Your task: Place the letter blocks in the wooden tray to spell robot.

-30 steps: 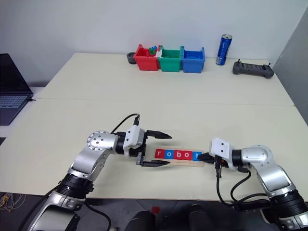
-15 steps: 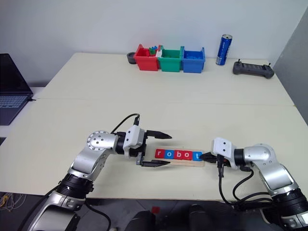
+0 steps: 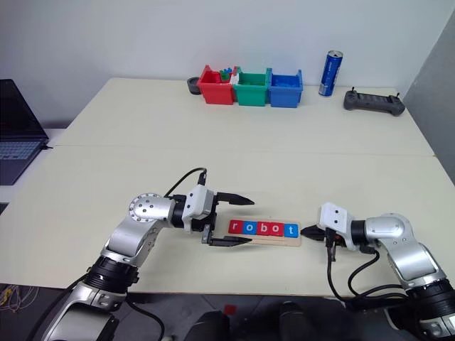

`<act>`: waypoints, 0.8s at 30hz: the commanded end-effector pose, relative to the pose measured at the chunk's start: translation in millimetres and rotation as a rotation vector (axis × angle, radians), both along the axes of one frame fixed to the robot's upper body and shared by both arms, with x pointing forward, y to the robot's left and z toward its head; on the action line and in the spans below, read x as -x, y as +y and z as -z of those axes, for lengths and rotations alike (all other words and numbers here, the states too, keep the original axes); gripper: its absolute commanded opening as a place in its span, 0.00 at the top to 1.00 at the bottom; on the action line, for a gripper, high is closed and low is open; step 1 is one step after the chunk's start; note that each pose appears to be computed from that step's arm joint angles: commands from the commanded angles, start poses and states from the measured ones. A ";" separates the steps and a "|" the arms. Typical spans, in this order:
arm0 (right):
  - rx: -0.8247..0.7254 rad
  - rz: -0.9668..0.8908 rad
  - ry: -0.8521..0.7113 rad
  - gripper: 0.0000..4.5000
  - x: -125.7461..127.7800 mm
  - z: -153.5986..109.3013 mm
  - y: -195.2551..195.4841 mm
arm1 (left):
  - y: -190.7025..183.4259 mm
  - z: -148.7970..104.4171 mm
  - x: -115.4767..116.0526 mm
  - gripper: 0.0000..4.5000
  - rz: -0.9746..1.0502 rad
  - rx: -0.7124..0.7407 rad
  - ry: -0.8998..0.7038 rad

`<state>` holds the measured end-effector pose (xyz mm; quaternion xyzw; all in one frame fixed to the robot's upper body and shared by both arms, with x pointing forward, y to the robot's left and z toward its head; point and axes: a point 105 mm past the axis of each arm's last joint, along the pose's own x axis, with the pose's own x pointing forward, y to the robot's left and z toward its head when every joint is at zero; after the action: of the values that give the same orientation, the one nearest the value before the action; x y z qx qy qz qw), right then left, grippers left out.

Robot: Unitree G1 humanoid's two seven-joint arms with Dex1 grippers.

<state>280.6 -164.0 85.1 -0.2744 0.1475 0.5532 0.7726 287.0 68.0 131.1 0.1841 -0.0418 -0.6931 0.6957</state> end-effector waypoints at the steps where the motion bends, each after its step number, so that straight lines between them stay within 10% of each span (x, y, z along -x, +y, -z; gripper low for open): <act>1: -0.006 -0.038 -0.039 0.99 0.6 -9.4 8.9 | -1.9 -9.9 1.7 0.00 0.016 0.018 -0.044; 24: -0.001 -0.058 -0.050 0.99 -1.8 -14.6 12.5 | -2.8 -9.6 0.3 0.00 0.009 0.021 -0.045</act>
<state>284.2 -154.8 92.1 -0.2840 0.1337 0.5636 0.7641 287.1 67.5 131.2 0.1836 -0.0425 -0.6927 0.6962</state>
